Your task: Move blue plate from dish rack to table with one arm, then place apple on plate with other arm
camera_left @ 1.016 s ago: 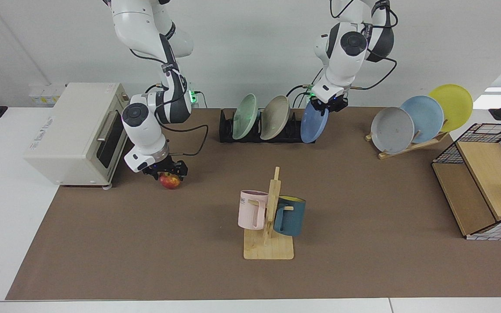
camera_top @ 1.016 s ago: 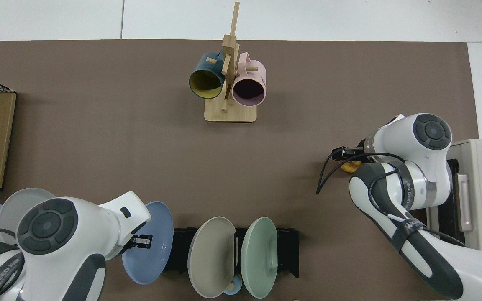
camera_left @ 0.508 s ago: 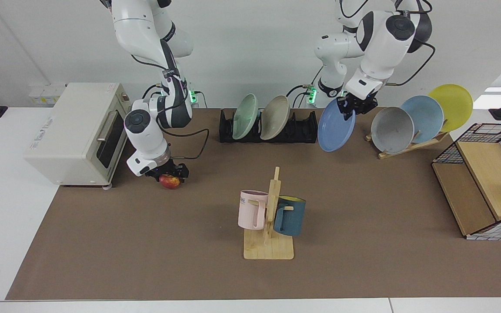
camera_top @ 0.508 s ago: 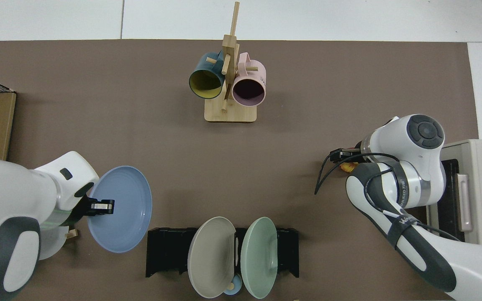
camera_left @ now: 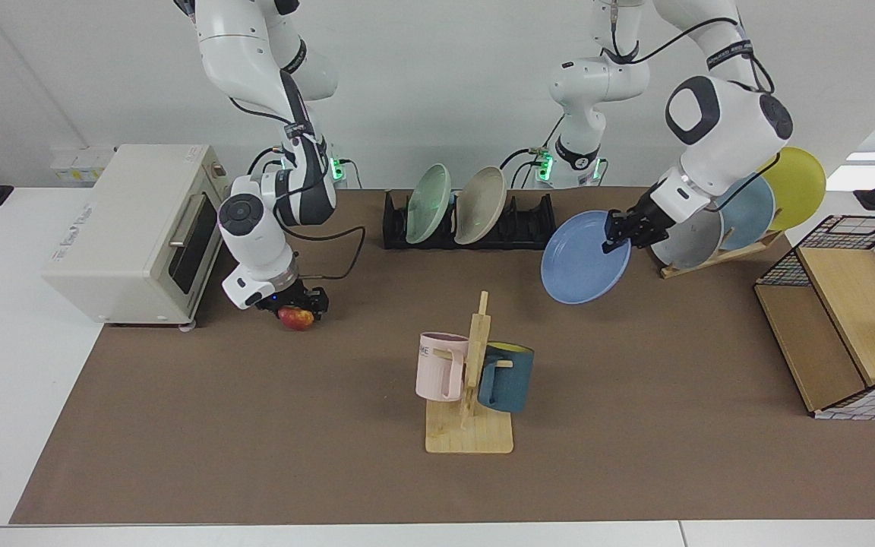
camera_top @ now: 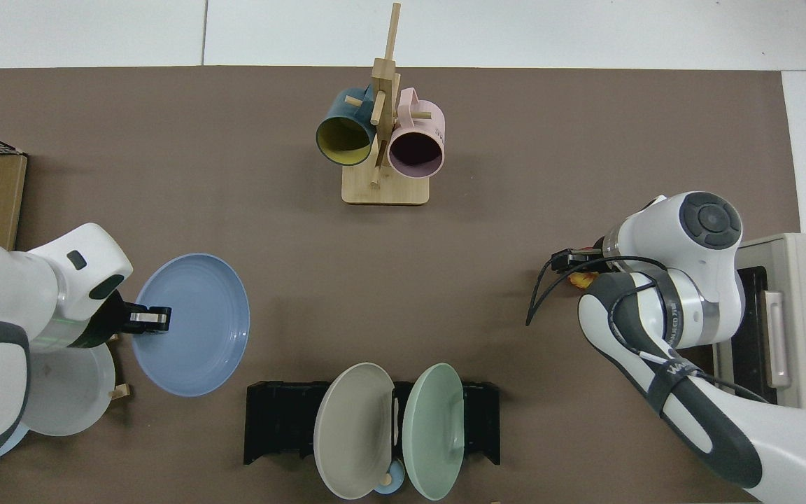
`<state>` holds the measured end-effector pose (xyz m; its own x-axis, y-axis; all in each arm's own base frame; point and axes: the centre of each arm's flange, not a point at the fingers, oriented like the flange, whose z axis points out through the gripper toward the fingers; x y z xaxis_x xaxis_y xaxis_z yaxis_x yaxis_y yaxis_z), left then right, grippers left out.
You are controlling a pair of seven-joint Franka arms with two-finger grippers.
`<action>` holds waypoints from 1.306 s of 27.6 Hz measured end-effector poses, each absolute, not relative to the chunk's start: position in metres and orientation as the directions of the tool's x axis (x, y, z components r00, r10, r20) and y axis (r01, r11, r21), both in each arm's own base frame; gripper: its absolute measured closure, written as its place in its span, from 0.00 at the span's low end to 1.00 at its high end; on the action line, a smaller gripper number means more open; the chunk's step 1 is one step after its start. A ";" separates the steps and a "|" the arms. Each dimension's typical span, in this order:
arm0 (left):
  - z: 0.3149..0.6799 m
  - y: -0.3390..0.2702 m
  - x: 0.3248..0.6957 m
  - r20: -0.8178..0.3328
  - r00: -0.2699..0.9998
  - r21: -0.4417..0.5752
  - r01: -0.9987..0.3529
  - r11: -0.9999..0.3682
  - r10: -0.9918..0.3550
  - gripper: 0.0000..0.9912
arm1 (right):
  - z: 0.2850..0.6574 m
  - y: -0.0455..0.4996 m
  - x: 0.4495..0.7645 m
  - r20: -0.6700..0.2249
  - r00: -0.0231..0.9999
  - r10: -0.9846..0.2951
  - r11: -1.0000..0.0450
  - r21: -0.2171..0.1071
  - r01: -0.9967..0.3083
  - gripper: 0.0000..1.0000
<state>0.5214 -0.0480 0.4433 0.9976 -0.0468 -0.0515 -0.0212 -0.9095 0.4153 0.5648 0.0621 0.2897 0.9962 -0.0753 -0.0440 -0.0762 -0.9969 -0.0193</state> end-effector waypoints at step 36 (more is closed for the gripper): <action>0.352 -0.181 0.541 0.069 0.997 0.571 -0.066 -0.818 -0.032 0.61 | 0.410 0.063 0.578 -0.001 0.997 -0.073 -0.997 -0.018 -0.073 0.18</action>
<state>0.5413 -0.1808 0.3521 0.9971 -0.0322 0.0688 -0.0658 -0.8183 0.5710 0.5776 0.0626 0.4101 0.9974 -0.0725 -0.0006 -0.0725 -0.9972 -0.0177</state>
